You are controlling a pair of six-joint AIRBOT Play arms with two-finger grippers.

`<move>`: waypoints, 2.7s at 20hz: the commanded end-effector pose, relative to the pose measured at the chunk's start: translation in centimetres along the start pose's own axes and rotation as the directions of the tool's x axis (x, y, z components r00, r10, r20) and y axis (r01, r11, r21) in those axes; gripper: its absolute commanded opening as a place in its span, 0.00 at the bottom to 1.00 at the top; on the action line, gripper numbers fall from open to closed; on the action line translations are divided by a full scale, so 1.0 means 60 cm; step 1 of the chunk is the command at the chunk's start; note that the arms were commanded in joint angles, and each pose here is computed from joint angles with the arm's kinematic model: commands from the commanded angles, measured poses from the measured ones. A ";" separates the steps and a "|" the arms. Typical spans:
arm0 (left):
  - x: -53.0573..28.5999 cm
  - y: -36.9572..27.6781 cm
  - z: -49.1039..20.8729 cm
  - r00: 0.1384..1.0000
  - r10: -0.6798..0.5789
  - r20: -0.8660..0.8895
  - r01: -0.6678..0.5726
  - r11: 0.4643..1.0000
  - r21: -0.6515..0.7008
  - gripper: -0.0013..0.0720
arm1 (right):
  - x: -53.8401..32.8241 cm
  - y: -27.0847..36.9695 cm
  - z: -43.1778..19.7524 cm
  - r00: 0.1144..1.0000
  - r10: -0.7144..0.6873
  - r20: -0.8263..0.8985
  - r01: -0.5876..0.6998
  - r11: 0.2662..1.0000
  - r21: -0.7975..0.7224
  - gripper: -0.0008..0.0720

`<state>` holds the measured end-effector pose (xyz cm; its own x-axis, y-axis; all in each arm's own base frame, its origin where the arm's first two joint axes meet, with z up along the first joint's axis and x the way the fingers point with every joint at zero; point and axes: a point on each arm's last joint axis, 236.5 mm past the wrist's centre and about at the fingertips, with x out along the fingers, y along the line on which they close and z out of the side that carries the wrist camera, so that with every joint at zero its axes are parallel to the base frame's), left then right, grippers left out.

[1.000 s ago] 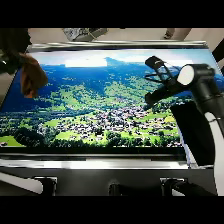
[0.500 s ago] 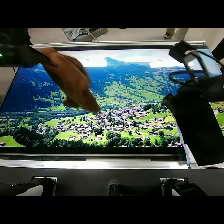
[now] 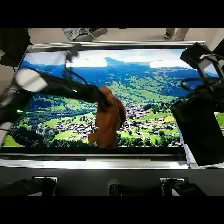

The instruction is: Fold the shirts.

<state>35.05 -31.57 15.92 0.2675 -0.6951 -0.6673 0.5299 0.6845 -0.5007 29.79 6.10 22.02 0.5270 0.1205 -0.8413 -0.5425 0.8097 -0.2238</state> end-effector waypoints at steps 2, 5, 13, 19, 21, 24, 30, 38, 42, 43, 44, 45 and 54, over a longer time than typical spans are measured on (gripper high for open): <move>0.153 0.008 -0.110 0.978 -0.015 -0.208 0.003 0.998 -0.059 0.08 | 0.034 -0.002 -0.002 0.998 0.023 -0.055 -0.023 1.000 0.002 0.95; 0.181 0.018 -0.163 0.945 0.000 -0.326 -0.012 0.999 -0.035 1.00 | 0.075 -0.002 -0.003 0.992 0.051 -0.112 -0.051 0.999 0.005 0.95; 0.021 0.219 -0.264 0.860 0.189 -0.474 -0.258 0.962 -0.085 0.92 | 0.253 0.071 -0.046 0.914 0.284 -0.290 -0.299 0.954 -0.010 0.97; 0.099 0.139 -0.422 0.851 -0.098 -0.516 -0.063 0.956 -0.285 0.92 | 0.390 0.138 -0.047 0.845 0.467 -0.260 -0.453 0.884 0.115 0.97; 0.113 0.141 -0.427 0.864 -0.084 -0.496 -0.069 0.957 -0.283 0.92 | 0.404 0.173 -0.032 0.803 0.556 -0.217 -0.536 0.831 0.144 0.98; 0.121 0.149 -0.422 0.878 -0.065 -0.474 -0.080 0.957 -0.279 0.62 | 0.428 0.190 -0.045 0.767 0.596 -0.239 -0.568 0.803 0.180 0.98; 0.119 0.159 -0.413 0.885 -0.054 -0.462 -0.071 0.966 -0.249 0.06 | 0.457 0.203 -0.063 0.734 0.623 -0.268 -0.578 0.782 0.235 0.39; -0.186 0.165 -0.001 0.941 0.267 0.207 -0.277 0.961 0.021 0.05 | 0.198 0.039 0.204 0.937 0.287 0.200 -0.264 0.955 -0.134 0.07; -0.545 0.038 0.156 0.654 0.318 0.686 -0.445 0.896 0.008 0.05 | -0.142 -0.041 0.282 0.802 -0.039 0.596 0.122 0.987 -0.100 0.07; -0.605 0.000 0.164 0.587 0.304 0.750 -0.465 0.885 0.005 0.05 | -0.201 -0.039 0.272 0.761 -0.074 0.645 0.139 0.989 -0.051 0.07; -0.650 -0.043 0.165 0.538 0.271 0.799 -0.481 0.876 0.026 0.05 | -0.238 -0.028 0.260 0.740 -0.076 0.668 0.122 0.992 -0.023 0.07; -0.673 -0.087 0.164 0.517 0.214 0.829 -0.467 0.882 0.063 0.05 | -0.264 -0.011 0.247 0.729 -0.059 0.682 0.089 0.996 -0.008 0.07; -0.681 -0.074 0.124 0.541 0.321 0.777 -0.564 0.824 0.053 0.05 | -0.281 0.005 0.175 0.795 -0.074 0.602 0.078 0.997 0.019 0.07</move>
<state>27.07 -9.65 52.06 0.9149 -0.4034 0.0136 0.4036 0.9138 -0.0460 28.02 11.86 43.45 0.8567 0.4439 -0.2627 -0.5084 0.8127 -0.2846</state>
